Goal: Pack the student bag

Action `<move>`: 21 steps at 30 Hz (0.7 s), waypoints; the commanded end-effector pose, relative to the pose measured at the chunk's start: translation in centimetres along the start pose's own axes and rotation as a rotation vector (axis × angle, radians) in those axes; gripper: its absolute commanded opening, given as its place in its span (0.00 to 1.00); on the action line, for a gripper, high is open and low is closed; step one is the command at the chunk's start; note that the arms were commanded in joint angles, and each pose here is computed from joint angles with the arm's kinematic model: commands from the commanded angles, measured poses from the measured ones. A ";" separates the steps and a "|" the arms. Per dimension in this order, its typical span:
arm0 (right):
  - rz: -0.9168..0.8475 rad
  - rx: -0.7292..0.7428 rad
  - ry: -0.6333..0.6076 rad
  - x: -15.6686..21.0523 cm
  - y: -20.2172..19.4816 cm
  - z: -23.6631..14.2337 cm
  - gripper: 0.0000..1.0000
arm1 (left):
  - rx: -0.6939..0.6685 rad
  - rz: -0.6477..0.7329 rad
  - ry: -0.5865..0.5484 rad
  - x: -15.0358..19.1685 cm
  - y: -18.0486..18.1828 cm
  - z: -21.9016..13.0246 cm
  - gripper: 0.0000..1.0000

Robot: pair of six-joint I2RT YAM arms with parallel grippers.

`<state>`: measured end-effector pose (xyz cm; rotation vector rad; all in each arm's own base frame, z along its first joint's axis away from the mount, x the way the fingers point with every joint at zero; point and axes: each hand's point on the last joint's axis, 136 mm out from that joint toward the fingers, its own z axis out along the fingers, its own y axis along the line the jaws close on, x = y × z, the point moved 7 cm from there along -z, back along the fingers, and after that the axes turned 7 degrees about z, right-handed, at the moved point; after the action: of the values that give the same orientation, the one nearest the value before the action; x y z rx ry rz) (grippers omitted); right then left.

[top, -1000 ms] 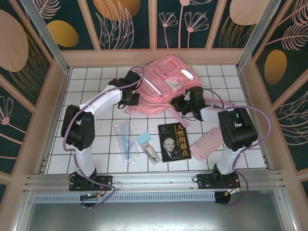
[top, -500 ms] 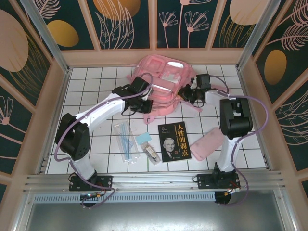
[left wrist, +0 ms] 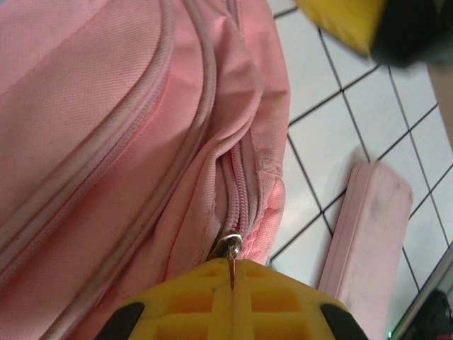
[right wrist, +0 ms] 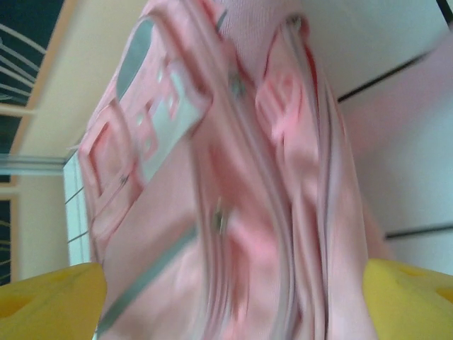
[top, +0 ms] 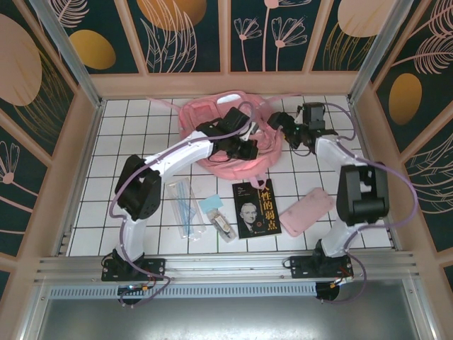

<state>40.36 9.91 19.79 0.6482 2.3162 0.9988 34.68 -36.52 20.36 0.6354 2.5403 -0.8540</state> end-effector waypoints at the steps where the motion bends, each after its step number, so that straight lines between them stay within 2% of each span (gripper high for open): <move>1: 0.053 0.036 0.040 2.3 -1.4 -2.0 0.94 | 0.017 0.022 -0.135 -3.6 -1.1 -1.3 0.00; 4: 0.091 0.032 0.069 4.0 -2.4 -2.9 0.94 | 0.016 0.025 -0.131 -3.6 -1.1 -1.3 0.00; 8: 0.177 -0.068 0.112 5.8 -3.1 -2.5 0.93 | 0.059 0.016 -0.127 -2.9 -1.4 -1.6 0.00; 11: 0.207 -0.174 0.106 5.9 -2.1 -1.9 0.90 | 0.079 -0.002 -0.107 -1.9 -1.4 -1.6 0.00; 15: 0.223 -0.206 0.129 6.7 -0.7 0.3 0.87 | 0.064 -0.024 -0.070 -0.2 -0.9 -1.5 0.00; 17: 0.246 -0.224 0.154 7.6 -0.7 1.7 0.77 | 0.060 -0.038 -0.056 0.6 -0.6 -1.5 0.00; 21: 0.297 -0.250 0.165 8.2 -1.5 3.1 0.39 | 0.044 -0.061 -0.036 1.9 0.0 -1.4 0.00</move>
<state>34.92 14.40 13.21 0.8925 2.3359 1.3629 33.34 -34.75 17.90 0.5544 2.6090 -0.8484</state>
